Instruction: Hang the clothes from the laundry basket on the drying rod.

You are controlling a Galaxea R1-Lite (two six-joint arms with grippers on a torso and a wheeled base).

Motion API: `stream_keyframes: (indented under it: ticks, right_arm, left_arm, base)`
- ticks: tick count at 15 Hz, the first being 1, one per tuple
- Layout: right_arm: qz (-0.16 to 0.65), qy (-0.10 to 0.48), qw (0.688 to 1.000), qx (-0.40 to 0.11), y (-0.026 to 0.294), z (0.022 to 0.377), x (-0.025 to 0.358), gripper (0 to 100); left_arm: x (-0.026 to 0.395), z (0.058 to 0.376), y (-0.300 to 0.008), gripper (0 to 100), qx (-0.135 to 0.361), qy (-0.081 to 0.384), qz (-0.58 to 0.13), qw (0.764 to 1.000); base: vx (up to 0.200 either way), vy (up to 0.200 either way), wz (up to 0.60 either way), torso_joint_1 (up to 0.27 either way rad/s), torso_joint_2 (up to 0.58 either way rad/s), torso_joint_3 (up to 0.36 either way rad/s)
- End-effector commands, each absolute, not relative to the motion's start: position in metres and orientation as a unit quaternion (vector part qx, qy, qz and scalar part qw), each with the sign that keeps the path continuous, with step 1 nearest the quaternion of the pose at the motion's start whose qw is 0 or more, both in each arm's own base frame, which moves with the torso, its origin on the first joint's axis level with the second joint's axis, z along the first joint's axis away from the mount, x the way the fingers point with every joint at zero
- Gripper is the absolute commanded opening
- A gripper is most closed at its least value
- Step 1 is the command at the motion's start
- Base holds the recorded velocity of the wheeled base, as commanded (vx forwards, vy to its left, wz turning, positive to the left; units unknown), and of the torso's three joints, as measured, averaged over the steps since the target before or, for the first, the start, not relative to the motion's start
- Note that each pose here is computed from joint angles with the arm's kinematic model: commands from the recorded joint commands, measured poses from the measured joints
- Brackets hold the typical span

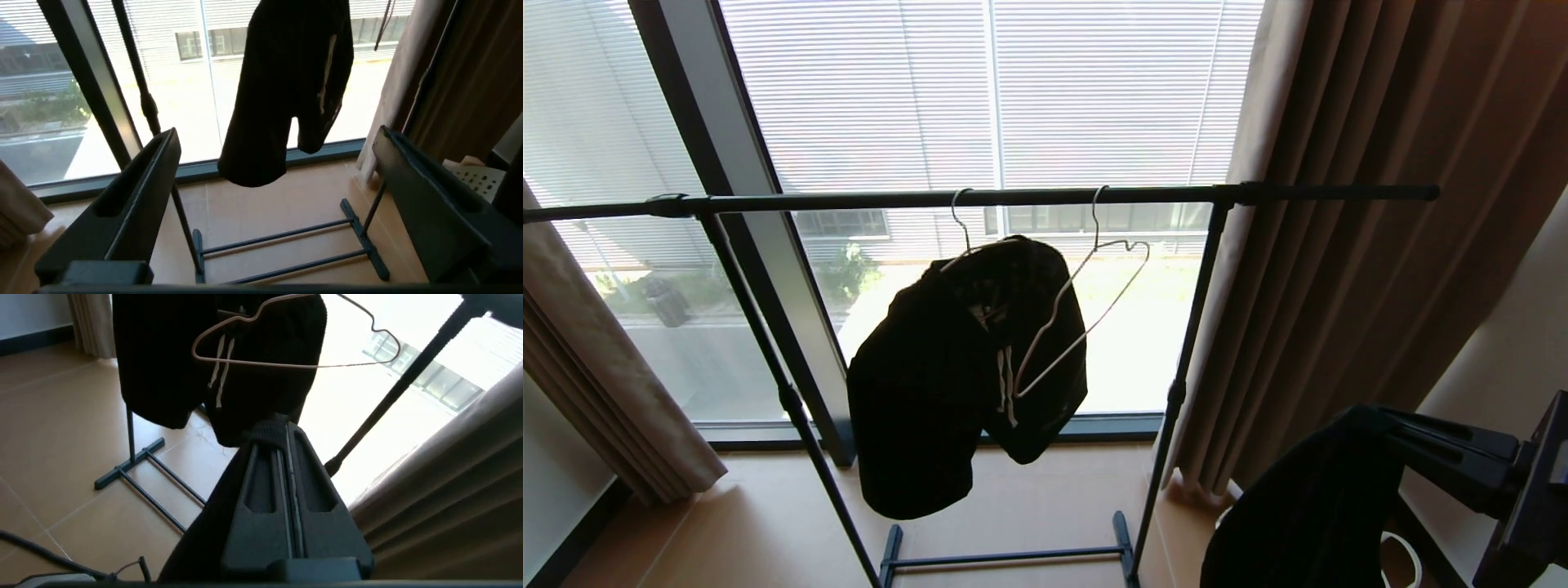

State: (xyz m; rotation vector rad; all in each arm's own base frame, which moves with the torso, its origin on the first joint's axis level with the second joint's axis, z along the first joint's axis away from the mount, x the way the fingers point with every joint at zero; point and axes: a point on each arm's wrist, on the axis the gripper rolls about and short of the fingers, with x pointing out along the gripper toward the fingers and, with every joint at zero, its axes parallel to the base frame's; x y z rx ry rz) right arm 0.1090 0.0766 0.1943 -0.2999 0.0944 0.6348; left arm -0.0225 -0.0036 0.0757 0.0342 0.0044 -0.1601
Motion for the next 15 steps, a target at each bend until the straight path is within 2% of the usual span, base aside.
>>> stream_keyframes:
  ticks: [1, 6, 11, 15]
  right_arm:
    - [0.311, 0.046, 0.938, -0.147, 0.077, 0.194, 0.109, 0]
    - [0.311, 0.044, 0.938, -0.147, 0.076, 0.194, 0.107, 0]
    - [0.316, 0.078, 0.932, -0.157, 0.087, 0.187, 0.122, 0]
    - [0.321, 0.077, 0.931, -0.157, 0.089, 0.187, 0.121, 0]
  left_arm:
    - [-0.022, 0.076, -0.004, 100, 0.017, 0.002, -0.080, 0.997]
    - [-0.022, 0.076, -0.004, 100, 0.015, 0.002, -0.078, 0.997]
    - [-0.022, 0.076, -0.004, 100, 0.019, 0.003, -0.081, 0.997]
    - [-0.022, 0.076, -0.004, 100, 0.023, 0.003, -0.081, 0.996]
  base:
    - [0.000, 0.000, 0.00, 0.000, 0.00, 0.000]
    - [0.000, 0.000, 0.00, 0.000, 0.00, 0.000]
    - [0.000, 0.000, 0.00, 0.000, 0.00, 0.000]
    - [0.000, 0.000, 0.00, 0.000, 0.00, 0.000]
